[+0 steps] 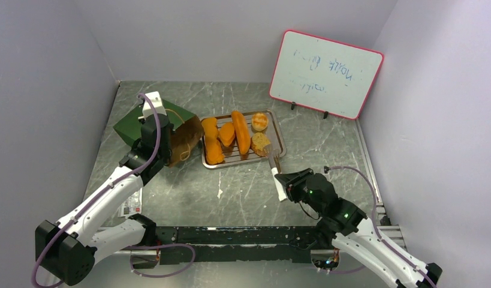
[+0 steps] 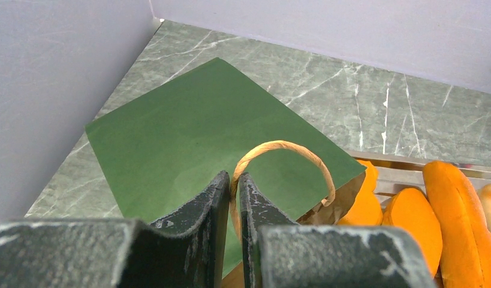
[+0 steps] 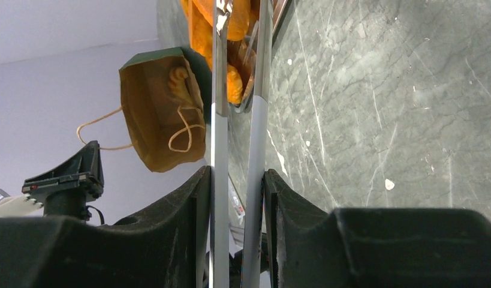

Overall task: Take the fake bread out of the paper bag
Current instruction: Place the fake bread in the container, then take out the fake bread from the paper bag.

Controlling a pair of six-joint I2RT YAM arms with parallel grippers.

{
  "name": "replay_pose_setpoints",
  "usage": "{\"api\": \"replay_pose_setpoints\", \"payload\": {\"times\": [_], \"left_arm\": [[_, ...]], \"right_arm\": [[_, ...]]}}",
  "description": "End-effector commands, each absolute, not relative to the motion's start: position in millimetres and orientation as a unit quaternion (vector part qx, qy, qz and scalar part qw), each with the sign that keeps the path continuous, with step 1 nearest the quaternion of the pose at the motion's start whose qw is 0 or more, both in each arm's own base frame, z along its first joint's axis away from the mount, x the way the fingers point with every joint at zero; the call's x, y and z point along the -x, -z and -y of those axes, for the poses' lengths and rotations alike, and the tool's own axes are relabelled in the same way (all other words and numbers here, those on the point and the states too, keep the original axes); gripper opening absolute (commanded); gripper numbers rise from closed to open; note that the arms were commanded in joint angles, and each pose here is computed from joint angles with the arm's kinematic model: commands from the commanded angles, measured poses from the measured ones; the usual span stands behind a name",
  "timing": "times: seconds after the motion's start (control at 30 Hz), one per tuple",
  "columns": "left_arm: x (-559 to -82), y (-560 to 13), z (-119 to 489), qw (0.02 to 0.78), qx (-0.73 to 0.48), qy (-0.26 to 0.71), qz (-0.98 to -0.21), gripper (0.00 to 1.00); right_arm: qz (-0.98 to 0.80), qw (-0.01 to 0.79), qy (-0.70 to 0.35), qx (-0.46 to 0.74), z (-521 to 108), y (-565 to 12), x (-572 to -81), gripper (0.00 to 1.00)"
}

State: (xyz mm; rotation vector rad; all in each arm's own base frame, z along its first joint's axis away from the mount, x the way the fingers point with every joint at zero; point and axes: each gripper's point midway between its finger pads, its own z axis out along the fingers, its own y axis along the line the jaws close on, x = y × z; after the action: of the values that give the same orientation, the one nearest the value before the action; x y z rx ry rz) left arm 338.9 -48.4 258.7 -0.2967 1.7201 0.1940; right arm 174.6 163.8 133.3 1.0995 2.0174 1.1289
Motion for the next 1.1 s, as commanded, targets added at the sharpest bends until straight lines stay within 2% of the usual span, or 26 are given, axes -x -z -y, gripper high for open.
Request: {"api": "replay_pose_setpoints", "payload": {"times": [0.0,0.2,0.53,1.07], "left_arm": [[-339,-279,48,0.654,0.14,-0.067,-0.741,0.07],[-338,-279,46,0.653,0.141,-0.07,-0.741,0.07],[-336,-275,52,0.647,0.124,-0.057,-0.75,0.07],[-331,-273,55,0.643,0.103,-0.05,-0.757,0.07]], "right_arm": [[-0.738,0.306,-0.431,-0.419,-158,-150,-180,0.33],[-0.739,0.321,-0.439,-0.398,-161,-164,-182,0.33],[-0.765,0.356,-0.459,-0.279,-199,-216,-198,0.31],[-0.782,0.313,-0.518,-0.15,-301,-238,-188,0.3]]}}
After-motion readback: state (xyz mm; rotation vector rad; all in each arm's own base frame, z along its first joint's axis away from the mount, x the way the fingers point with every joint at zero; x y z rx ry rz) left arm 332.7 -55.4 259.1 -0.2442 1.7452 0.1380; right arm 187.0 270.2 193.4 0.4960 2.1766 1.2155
